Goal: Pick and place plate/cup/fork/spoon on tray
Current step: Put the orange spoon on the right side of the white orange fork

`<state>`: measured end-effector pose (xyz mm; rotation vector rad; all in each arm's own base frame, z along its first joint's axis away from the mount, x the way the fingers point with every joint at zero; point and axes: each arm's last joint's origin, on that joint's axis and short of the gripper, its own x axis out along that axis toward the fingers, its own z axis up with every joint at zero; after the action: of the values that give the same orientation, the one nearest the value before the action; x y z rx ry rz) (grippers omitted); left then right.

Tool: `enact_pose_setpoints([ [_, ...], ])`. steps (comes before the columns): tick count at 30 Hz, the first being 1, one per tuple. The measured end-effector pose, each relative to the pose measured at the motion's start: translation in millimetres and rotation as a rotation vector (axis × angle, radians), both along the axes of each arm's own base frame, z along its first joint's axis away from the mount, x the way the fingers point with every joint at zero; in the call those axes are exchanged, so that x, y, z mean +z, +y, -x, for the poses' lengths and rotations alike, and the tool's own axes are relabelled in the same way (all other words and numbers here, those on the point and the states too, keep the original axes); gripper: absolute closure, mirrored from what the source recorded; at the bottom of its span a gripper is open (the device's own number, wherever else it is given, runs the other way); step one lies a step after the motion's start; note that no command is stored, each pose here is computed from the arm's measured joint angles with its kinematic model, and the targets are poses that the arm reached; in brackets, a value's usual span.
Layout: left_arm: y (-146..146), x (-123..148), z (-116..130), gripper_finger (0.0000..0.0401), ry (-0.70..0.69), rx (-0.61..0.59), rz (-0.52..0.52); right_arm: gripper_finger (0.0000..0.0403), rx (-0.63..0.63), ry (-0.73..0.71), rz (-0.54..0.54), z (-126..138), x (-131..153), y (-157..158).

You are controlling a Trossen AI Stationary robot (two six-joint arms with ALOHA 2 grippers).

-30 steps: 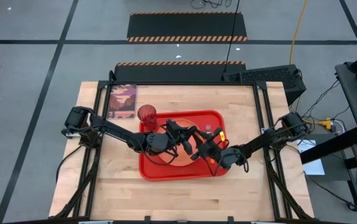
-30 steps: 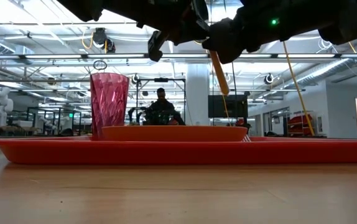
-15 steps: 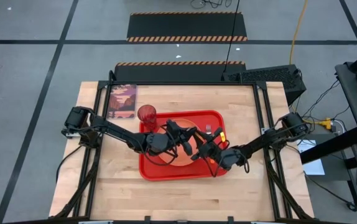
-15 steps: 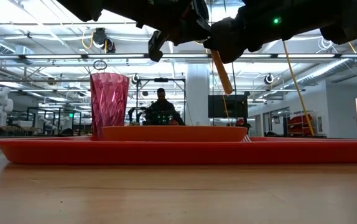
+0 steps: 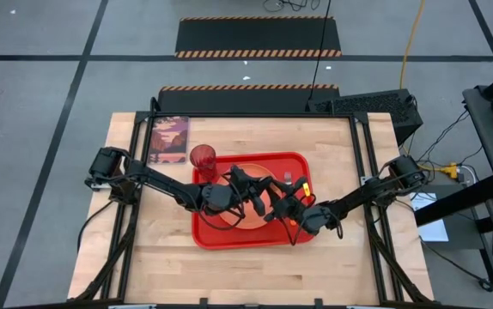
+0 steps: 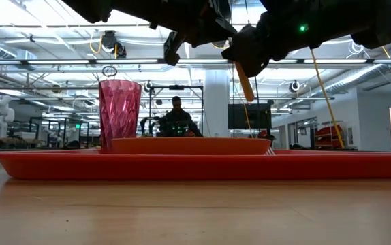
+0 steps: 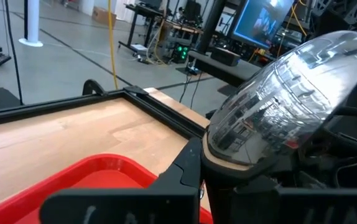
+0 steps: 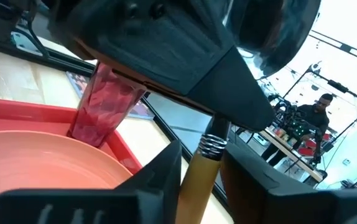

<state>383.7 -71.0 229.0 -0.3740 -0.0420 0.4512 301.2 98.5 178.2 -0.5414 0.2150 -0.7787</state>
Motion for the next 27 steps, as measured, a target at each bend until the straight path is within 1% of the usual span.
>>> enact_pose_setpoints([
  [5, 0, 0, 0, 0.0387, -0.005, 0.007, 0.011, 0.0348, -0.007, -0.017, -0.013, 0, 1, 0],
  [8, 0, 0, 0, 0.0377, -0.007, 0.013, 0.021, 0.0365, -0.011, -0.029, -0.021, 0, 1, 0],
  [10, -1, 0, 0, 0.0371, -0.010, 0.010, 0.029, 0.0366, -0.009, -0.031, -0.021, 1, 2, 2],
  [15, -5, -1, 1, 0.0349, -0.012, -0.012, 0.037, 0.0352, 0.008, -0.029, -0.016, 3, 2, 6],
  [22, -9, 1, 2, 0.0287, -0.006, -0.074, 0.026, 0.0364, 0.046, -0.058, -0.042, 7, 4, 16],
  [27, -12, 3, 3, 0.0248, -0.005, -0.084, 0.023, 0.0361, 0.029, -0.077, -0.056, 12, 9, 22],
])
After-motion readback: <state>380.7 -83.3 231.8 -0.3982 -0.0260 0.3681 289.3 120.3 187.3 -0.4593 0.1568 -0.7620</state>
